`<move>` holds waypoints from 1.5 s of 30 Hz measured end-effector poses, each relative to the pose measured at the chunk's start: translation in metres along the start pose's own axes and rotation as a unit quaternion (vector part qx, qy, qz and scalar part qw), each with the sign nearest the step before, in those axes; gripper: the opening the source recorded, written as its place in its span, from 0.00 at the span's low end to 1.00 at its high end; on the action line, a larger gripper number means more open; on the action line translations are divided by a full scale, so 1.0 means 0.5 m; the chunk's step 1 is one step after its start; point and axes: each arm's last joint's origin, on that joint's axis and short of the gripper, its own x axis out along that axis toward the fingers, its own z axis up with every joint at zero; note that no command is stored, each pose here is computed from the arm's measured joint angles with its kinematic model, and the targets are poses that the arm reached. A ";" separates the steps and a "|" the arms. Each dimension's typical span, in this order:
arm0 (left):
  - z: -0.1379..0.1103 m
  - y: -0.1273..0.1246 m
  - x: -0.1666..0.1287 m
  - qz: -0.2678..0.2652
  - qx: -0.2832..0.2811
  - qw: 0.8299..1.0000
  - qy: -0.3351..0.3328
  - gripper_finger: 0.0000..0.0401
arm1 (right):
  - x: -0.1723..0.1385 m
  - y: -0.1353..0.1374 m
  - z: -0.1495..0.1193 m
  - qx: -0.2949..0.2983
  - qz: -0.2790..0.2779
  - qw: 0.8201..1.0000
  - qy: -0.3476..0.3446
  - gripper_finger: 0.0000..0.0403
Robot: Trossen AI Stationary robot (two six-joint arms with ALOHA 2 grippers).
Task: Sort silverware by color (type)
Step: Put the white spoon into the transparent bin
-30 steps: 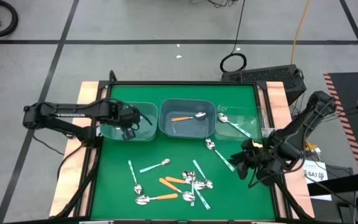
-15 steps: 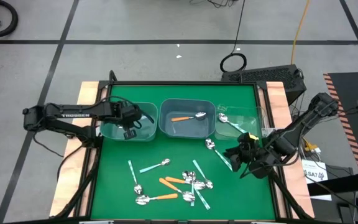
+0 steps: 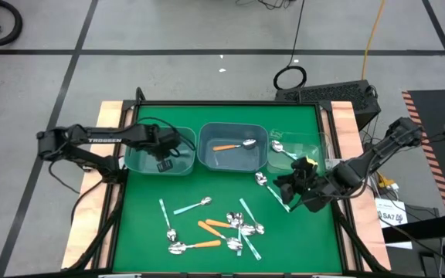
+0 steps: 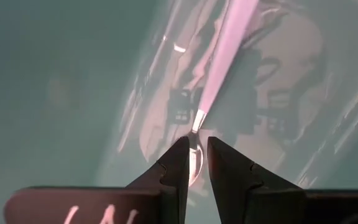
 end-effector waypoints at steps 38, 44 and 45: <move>0.076 -0.099 -0.298 -0.083 -0.163 0.973 -0.143 0.36 | -0.006 0.020 -0.019 -0.052 0.079 0.983 0.160 0.31; 0.056 -0.179 -0.318 -0.140 -0.179 0.960 -0.164 0.36 | -0.003 0.014 -0.034 -0.072 0.053 0.981 0.173 0.31; 0.055 -0.193 -0.320 -0.150 -0.179 0.958 -0.167 0.36 | -0.001 0.013 -0.038 -0.079 0.046 0.980 0.175 0.31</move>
